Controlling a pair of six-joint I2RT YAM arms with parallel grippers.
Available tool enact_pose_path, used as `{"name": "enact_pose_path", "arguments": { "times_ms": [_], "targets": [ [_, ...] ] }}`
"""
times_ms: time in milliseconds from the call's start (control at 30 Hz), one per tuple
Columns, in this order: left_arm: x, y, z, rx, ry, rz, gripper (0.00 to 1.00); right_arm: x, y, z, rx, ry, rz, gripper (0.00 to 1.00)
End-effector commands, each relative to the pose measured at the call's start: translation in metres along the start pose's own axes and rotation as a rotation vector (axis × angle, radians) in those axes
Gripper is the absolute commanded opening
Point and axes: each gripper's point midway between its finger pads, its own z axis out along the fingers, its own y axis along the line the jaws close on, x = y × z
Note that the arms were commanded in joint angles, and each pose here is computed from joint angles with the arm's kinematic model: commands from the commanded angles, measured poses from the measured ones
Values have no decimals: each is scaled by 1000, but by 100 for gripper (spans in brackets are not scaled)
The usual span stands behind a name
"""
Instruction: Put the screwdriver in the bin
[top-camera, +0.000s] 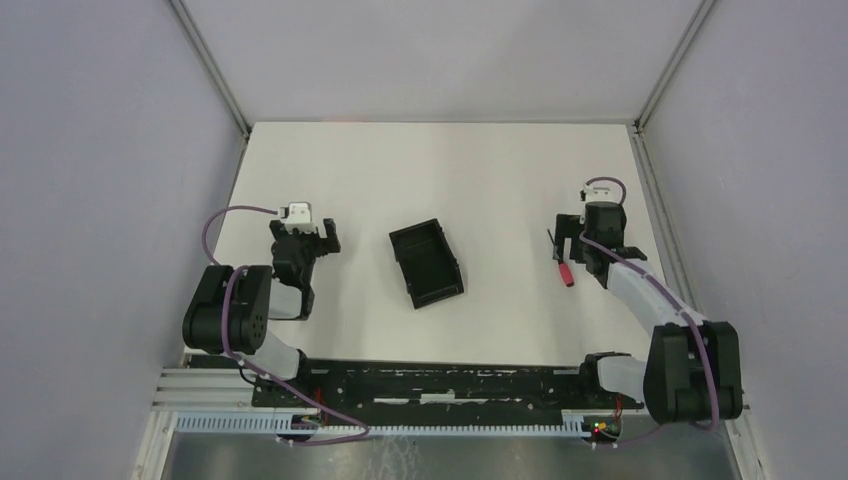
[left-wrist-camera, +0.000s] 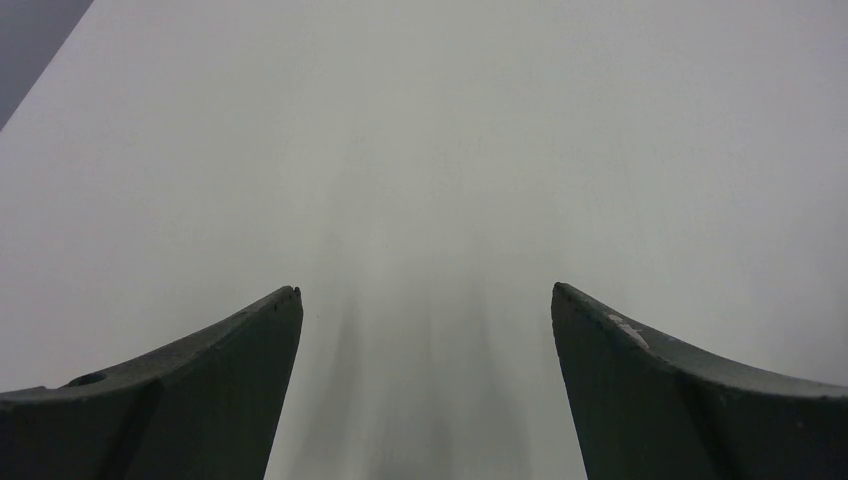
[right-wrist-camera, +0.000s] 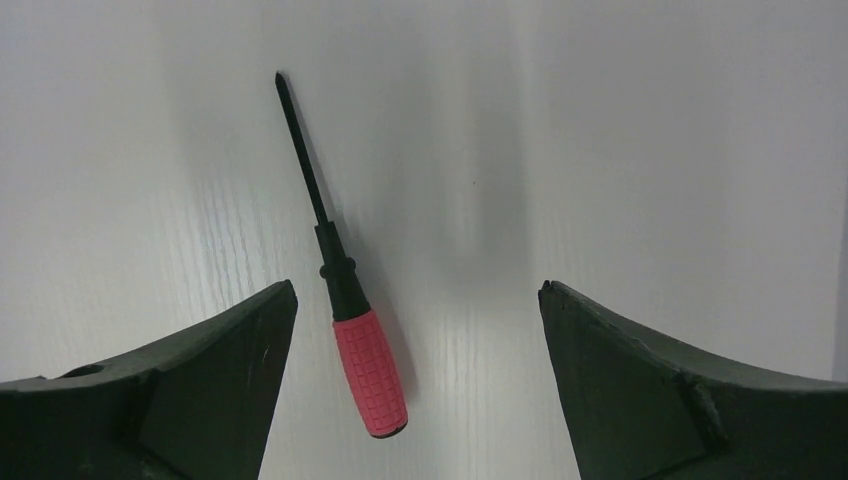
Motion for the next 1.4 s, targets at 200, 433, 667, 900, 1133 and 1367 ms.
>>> {"name": "enact_pose_path", "arguments": {
  "times_ms": [200, 433, 667, 900, 1133, 1367],
  "targets": [
    [-15, -2, 2, 8, -48, -35, 100, 45, 9, 17, -59, 280, -118, 95],
    [-15, -2, 2, 9, -48, -34, 100, 68, 20, 38, -109, 370, -139, 56],
    [-15, -3, 2, 9, -47, -34, 100, 43, 12, 17, -80, 373, -171, 0],
    [-15, -2, 2, 8, -47, -34, 100, -49, 15, -53, -120, 206, -137, 0],
    [-15, -2, 2, 9, -48, -34, 100, -84, 104, -88, -270, 41, -193, 0],
    [-15, -2, 2, 8, -47, -34, 100, -81, 276, -128, -528, -68, -453, 0]
  ]
}}
